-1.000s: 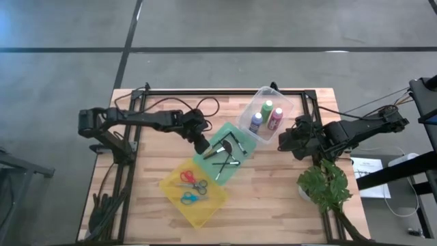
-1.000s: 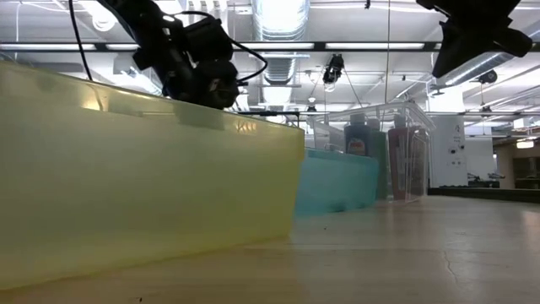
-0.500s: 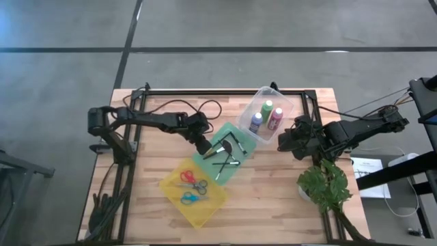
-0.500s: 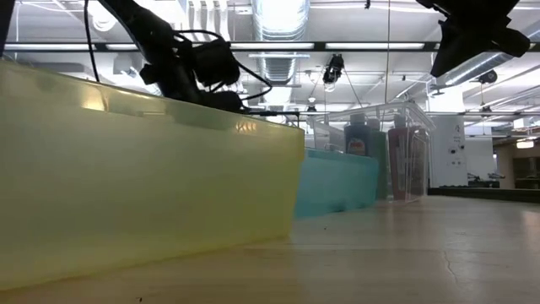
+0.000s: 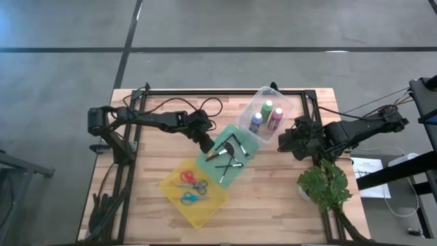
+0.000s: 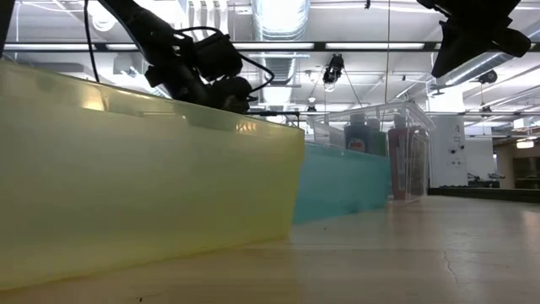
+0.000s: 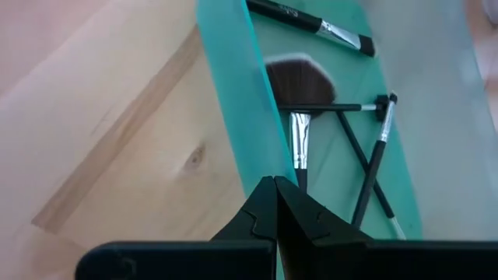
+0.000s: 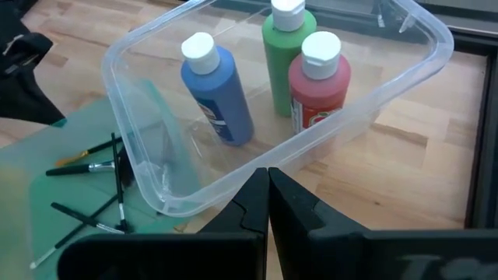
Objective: Pick & Place Paint Supplies
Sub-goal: Adjust the bins
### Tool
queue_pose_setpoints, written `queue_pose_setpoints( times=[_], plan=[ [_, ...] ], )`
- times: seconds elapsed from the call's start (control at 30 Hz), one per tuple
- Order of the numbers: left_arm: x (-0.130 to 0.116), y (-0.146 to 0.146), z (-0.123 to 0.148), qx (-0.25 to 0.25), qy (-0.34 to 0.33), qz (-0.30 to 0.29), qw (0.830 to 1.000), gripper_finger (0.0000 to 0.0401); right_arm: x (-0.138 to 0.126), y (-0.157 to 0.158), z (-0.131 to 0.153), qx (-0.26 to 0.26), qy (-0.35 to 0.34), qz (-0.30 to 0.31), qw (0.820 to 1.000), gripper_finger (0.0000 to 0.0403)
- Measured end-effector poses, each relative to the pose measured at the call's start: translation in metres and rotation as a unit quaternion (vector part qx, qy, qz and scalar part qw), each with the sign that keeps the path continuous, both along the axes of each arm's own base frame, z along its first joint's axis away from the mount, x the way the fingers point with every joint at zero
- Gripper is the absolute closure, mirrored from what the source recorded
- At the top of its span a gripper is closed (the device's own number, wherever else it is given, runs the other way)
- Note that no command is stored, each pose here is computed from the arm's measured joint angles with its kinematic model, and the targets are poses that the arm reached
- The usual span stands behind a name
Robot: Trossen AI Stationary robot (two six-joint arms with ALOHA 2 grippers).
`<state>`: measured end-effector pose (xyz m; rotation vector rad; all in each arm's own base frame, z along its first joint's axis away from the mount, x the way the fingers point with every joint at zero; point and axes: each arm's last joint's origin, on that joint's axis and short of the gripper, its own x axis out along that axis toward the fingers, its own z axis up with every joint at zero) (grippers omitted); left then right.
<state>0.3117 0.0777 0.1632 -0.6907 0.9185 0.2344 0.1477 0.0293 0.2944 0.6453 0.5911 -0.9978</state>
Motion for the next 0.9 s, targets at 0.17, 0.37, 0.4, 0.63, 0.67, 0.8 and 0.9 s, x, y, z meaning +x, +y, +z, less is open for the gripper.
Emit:
queue_pose_setpoints(
  times=[0.17,0.37,0.4,0.63,0.67,0.8,0.9],
  plan=[
    [0.001,-0.002,0.0,0.003,-0.001,0.0,1.0,0.0401,0.0,0.0,0.0,-0.006,-0.003,-0.004,1.0,0.0395],
    [0.0,-0.001,0.0,0.011,0.003,0.005,1.0,0.0401,0.0,0.0,0.0,-0.006,-0.007,-0.006,1.0,0.0395],
    [0.0,-0.001,-0.001,0.009,0.005,0.002,1.0,0.0401,0.0,0.0,0.0,-0.005,-0.007,-0.007,1.0,0.0395],
    [0.006,-0.011,-0.003,0.0,-0.012,-0.026,1.0,0.0401,0.001,0.0,0.0,-0.008,-0.009,-0.008,1.0,0.0395],
    [0.006,-0.011,-0.003,0.002,-0.009,-0.024,1.0,0.0401,0.0,0.0,0.0,-0.008,-0.009,-0.007,1.0,0.0395],
    [0.005,-0.009,-0.003,0.005,-0.004,-0.013,1.0,0.0401,0.001,0.0,0.0,-0.008,-0.009,-0.008,1.0,0.0395],
    [0.006,-0.009,-0.003,0.005,-0.007,-0.013,1.0,0.0401,0.001,0.0,0.0,-0.009,-0.009,-0.007,1.0,0.0395]
  ],
)
